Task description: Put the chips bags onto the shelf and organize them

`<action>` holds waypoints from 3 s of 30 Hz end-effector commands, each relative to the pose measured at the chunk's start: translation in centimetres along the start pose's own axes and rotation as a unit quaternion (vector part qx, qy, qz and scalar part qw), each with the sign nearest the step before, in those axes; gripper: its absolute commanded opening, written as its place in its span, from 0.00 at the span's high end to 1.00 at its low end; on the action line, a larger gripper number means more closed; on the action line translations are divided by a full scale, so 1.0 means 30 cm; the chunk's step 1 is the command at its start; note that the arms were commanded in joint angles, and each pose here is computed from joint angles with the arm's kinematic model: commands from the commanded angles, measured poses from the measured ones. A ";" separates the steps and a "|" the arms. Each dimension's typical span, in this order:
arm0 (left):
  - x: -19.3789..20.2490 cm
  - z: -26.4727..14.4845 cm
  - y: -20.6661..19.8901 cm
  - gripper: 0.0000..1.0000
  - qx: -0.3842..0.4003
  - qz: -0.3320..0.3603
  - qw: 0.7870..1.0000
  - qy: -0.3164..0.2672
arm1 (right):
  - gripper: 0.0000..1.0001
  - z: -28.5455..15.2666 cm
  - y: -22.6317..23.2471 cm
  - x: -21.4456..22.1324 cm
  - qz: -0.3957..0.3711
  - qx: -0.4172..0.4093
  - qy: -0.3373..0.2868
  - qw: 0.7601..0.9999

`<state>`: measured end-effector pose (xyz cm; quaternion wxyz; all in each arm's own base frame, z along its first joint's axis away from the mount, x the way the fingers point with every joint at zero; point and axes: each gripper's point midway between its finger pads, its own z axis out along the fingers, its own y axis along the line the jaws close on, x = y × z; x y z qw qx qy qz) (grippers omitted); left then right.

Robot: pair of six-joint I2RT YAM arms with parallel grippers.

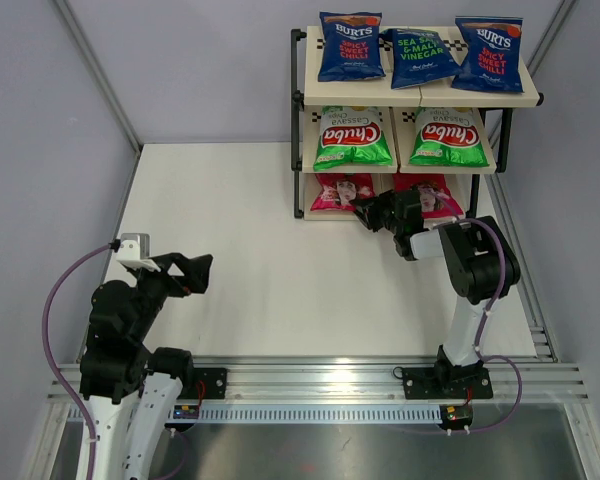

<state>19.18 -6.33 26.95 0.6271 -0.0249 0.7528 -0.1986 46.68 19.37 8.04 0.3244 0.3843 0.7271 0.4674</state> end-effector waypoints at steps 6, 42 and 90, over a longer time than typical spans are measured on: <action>-0.027 0.012 0.058 0.01 -0.052 0.001 0.999 -0.013 | 0.53 -0.136 0.120 -0.008 -0.014 -0.047 -0.017 0.999; 0.035 0.081 0.235 0.01 -0.175 0.041 0.983 0.030 | 0.01 -1.201 0.337 -0.097 -0.464 0.114 -0.138 0.867; -0.121 -0.185 0.070 0.01 -0.066 0.127 0.987 -0.072 | 0.00 -1.454 0.337 -0.095 -0.514 0.110 -0.191 0.829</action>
